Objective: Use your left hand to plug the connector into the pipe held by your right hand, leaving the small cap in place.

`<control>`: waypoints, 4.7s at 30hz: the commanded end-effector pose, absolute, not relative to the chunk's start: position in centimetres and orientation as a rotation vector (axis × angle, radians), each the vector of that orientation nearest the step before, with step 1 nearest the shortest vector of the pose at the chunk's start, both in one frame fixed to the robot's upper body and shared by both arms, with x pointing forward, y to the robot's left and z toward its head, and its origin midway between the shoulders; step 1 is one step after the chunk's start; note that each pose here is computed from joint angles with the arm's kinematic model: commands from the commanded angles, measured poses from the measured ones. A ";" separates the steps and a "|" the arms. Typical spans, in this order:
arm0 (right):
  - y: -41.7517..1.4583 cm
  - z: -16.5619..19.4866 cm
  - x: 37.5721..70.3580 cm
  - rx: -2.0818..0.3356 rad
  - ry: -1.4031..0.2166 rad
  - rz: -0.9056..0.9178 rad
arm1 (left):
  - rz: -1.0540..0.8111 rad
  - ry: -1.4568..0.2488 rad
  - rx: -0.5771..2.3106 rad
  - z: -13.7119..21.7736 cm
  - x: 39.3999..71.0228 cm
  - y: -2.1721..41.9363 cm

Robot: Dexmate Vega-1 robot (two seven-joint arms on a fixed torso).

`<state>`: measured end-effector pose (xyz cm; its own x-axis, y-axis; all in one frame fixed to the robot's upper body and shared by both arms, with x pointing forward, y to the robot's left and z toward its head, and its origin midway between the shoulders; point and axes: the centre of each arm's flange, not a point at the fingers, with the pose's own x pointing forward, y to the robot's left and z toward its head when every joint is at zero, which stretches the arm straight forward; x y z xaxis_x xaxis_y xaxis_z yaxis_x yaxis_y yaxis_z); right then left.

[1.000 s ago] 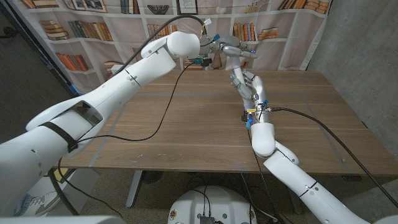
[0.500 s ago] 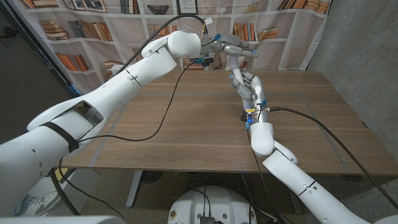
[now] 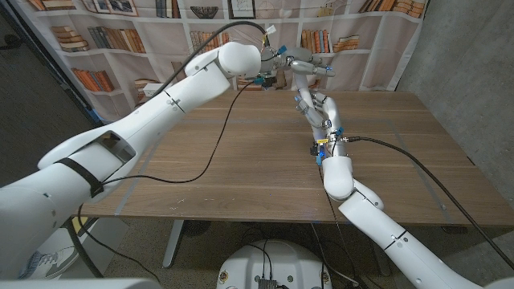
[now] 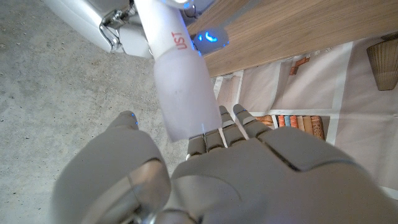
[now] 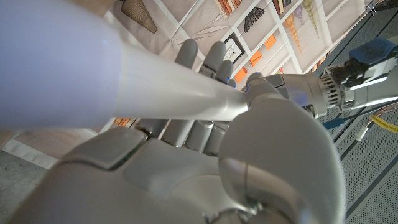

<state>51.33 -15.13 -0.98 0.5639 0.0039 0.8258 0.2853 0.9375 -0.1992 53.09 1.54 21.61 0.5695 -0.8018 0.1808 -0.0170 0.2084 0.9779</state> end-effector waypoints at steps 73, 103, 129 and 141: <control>-14.7 0.0 50.0 -0.362 -1.026 -0.207 | -0.633 -0.907 1.092 25.1 50.5 3.5; -16.1 -1.3 51.7 -0.442 -0.880 -0.240 | -0.570 -0.873 0.785 21.8 52.4 17.8; -17.8 -0.6 51.3 -0.430 -0.924 -0.266 | -0.585 -0.663 0.341 10.1 56.7 27.4; -18.6 -0.1 51.8 -0.426 -0.935 -0.251 | -0.538 -0.609 0.268 7.1 56.9 28.1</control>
